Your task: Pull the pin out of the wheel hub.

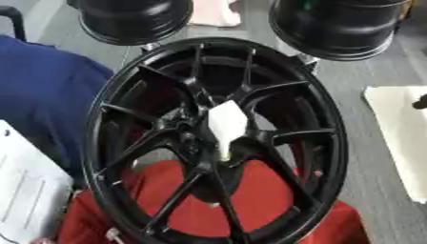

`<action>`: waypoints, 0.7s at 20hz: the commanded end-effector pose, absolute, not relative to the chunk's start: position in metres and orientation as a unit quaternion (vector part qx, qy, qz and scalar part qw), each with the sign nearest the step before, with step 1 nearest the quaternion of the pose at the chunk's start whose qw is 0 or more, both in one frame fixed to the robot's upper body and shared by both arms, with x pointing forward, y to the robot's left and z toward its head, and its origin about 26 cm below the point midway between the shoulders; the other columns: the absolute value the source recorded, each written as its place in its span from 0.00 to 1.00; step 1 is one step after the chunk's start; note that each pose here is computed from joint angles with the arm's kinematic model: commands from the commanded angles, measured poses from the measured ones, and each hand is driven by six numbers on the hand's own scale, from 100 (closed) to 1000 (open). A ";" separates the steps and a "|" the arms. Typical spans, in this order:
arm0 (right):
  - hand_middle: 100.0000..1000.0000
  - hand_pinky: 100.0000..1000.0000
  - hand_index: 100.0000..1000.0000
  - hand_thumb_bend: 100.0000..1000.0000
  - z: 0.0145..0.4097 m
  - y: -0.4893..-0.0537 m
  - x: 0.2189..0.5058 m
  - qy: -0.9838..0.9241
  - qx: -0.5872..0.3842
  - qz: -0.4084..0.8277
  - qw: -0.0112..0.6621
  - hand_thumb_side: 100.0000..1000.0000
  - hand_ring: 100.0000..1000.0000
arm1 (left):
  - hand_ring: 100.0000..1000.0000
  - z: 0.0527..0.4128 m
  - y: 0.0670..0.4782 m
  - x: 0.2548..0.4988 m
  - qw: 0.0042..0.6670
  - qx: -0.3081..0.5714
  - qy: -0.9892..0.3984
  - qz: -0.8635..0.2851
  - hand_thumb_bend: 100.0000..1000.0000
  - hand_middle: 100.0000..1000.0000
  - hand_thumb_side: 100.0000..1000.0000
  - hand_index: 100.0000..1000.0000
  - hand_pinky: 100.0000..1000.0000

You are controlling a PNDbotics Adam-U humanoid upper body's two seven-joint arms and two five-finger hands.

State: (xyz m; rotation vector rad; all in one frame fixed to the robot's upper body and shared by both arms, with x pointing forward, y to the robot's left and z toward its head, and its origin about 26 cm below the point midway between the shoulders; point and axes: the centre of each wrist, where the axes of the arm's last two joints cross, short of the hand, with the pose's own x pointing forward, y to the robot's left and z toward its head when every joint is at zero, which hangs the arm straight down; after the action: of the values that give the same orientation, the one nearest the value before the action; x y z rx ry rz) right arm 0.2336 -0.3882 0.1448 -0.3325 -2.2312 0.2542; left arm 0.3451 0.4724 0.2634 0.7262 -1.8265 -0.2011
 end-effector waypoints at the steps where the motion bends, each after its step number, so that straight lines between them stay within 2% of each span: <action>1: 0.58 0.84 0.69 0.00 0.155 -0.389 0.233 -0.895 -0.131 0.113 0.411 0.49 0.62 | 0.74 0.258 0.472 0.342 0.546 0.331 -0.764 -0.091 0.04 0.61 0.29 0.66 0.67; 2: 0.58 0.84 0.69 0.00 0.155 -0.389 0.233 -0.895 -0.130 0.112 0.411 0.49 0.62 | 0.78 0.251 0.471 0.341 0.551 0.335 -0.758 -0.099 0.18 0.69 0.44 0.73 0.69; 3: 0.58 0.84 0.69 0.00 0.155 -0.389 0.233 -0.896 -0.129 0.111 0.411 0.49 0.62 | 0.80 0.245 0.470 0.341 0.555 0.340 -0.752 -0.107 0.25 0.73 0.50 0.75 0.69; 4: 0.58 0.84 0.69 0.00 0.155 -0.388 0.233 -0.896 -0.129 0.110 0.411 0.49 0.62 | 0.82 0.238 0.468 0.340 0.559 0.340 -0.748 -0.115 0.44 0.80 0.66 0.81 0.70; 5: 0.58 0.84 0.69 0.00 0.155 -0.388 0.233 -0.896 -0.128 0.109 0.412 0.49 0.62 | 0.81 0.232 0.465 0.339 0.563 0.330 -0.747 -0.121 0.44 0.80 0.67 0.81 0.70; 6: 0.58 0.84 0.69 0.00 0.154 -0.388 0.233 -0.895 -0.128 0.110 0.413 0.49 0.62 | 0.81 0.226 0.462 0.339 0.570 0.311 -0.751 -0.120 0.46 0.79 0.74 0.82 0.69; 9: 0.58 0.84 0.69 0.00 0.153 -0.389 0.232 -0.894 -0.130 0.110 0.415 0.49 0.62 | 0.81 0.215 0.456 0.336 0.578 0.278 -0.759 -0.113 0.41 0.77 0.74 0.80 0.68; 10: 0.58 0.84 0.69 0.00 0.154 -0.389 0.232 -0.894 -0.130 0.110 0.415 0.49 0.62 | 0.79 0.213 0.455 0.335 0.579 0.275 -0.761 -0.104 0.36 0.75 0.74 0.79 0.67; 11: 0.58 0.84 0.69 0.00 0.154 -0.389 0.232 -0.894 -0.130 0.110 0.414 0.49 0.62 | 0.79 0.213 0.454 0.334 0.577 0.274 -0.764 -0.093 0.35 0.74 0.75 0.78 0.67; 12: 0.58 0.84 0.69 0.00 0.154 -0.389 0.232 -0.895 -0.130 0.110 0.413 0.48 0.62 | 0.76 0.214 0.451 0.334 0.571 0.272 -0.770 -0.081 0.24 0.69 0.74 0.74 0.65; 13: 0.58 0.84 0.69 0.00 0.155 -0.389 0.232 -0.895 -0.130 0.111 0.412 0.48 0.62 | 0.75 0.216 0.447 0.333 0.563 0.271 -0.778 -0.067 0.22 0.68 0.73 0.74 0.65; 14: 0.58 0.84 0.69 0.00 0.155 -0.390 0.232 -0.895 -0.130 0.111 0.412 0.48 0.62 | 0.73 0.215 0.443 0.333 0.562 0.264 -0.783 -0.049 0.11 0.65 0.69 0.70 0.63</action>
State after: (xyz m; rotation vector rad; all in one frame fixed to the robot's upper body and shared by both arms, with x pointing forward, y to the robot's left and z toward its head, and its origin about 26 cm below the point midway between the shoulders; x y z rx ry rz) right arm 0.2335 -0.3882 0.1446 -0.3236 -2.2275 0.2525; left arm 0.3357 0.4416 0.1994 0.6005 -1.7979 -0.1498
